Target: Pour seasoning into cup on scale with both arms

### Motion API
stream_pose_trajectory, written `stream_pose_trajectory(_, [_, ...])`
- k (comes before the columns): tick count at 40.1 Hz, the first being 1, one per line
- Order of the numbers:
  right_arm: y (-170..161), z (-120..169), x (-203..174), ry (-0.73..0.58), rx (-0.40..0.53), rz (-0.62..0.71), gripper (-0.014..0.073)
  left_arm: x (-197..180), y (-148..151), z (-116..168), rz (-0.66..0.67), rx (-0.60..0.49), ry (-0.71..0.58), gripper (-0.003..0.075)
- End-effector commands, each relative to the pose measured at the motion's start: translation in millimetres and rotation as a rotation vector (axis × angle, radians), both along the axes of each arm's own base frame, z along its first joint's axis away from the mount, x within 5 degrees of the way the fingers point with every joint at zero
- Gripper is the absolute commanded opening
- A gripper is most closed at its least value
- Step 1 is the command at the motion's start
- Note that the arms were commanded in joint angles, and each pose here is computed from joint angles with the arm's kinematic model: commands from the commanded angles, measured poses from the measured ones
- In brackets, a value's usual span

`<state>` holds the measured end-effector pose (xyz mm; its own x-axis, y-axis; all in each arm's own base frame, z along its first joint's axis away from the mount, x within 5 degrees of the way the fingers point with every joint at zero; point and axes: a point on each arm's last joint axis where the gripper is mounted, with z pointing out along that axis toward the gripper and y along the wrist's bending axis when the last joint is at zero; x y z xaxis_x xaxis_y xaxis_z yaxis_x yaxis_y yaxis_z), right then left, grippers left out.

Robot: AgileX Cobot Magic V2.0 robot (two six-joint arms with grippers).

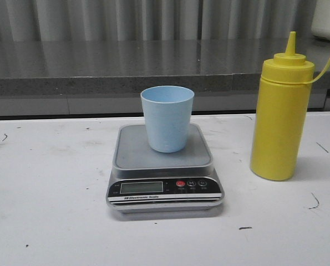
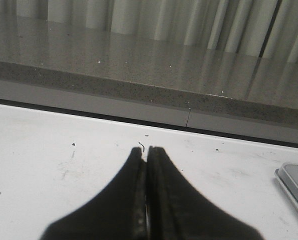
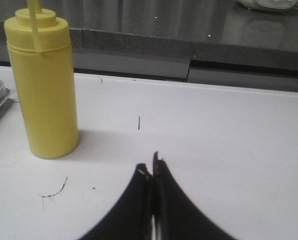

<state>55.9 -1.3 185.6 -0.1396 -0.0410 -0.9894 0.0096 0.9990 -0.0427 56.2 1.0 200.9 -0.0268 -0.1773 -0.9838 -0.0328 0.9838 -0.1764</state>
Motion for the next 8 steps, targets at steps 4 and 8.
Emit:
stream_pose_trajectory(4, [0.1,9.8,-0.7,-0.099,-0.008,0.000,-0.0119,-0.3,0.9,0.6,0.010,-0.010,-0.077,-0.0020])
stream_pose_trajectory(8, [0.1,9.8,-0.7,-0.099,-0.008,0.000,-0.0119,-0.3,0.9,0.6,0.010,-0.010,-0.077,-0.0020])
